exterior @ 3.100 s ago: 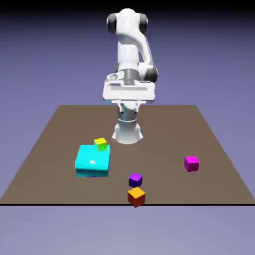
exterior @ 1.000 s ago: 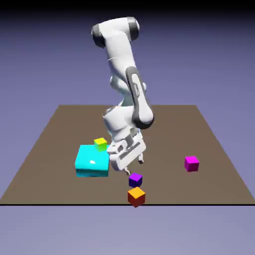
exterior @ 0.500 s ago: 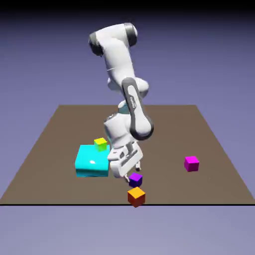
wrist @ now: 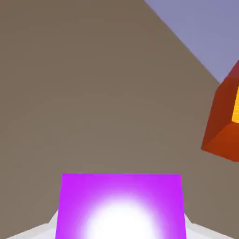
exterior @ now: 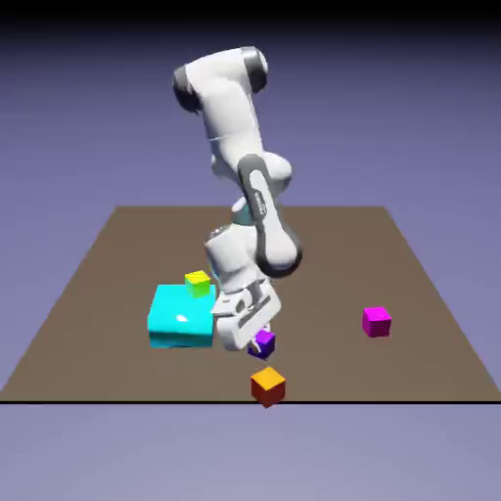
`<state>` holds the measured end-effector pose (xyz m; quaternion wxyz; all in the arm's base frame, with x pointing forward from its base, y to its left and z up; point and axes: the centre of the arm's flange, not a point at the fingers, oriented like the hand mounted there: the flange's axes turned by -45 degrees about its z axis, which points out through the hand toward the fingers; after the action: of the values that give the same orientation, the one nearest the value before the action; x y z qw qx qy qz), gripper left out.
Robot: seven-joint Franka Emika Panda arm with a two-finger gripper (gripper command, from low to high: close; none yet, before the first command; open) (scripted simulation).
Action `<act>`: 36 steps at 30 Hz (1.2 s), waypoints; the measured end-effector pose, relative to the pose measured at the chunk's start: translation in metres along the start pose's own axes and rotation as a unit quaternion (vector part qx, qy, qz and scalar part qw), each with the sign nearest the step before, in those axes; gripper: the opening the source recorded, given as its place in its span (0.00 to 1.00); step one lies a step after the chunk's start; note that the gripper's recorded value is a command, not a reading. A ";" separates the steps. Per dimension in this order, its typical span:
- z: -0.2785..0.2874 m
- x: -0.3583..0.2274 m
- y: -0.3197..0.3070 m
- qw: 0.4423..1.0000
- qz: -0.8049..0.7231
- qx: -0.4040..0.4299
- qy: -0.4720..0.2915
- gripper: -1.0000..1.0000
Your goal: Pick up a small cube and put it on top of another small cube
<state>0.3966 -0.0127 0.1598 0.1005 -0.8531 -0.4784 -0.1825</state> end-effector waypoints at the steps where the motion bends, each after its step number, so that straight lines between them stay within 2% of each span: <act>1: -0.007 0.001 0.000 1.000 0.001 0.000 0.001 0.00; 17: -0.021 0.048 0.054 1.000 -0.013 0.026 0.008 0.00; 29: -0.042 0.079 0.097 1.000 -0.021 0.011 0.002 0.00; 35: 0.019 0.072 0.096 1.000 -0.020 0.011 0.003 0.00; 36: 0.026 0.071 0.095 1.000 -0.021 0.011 0.002 1.00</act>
<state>0.5174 0.0018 0.1652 0.1073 -0.8415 -0.4978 -0.1805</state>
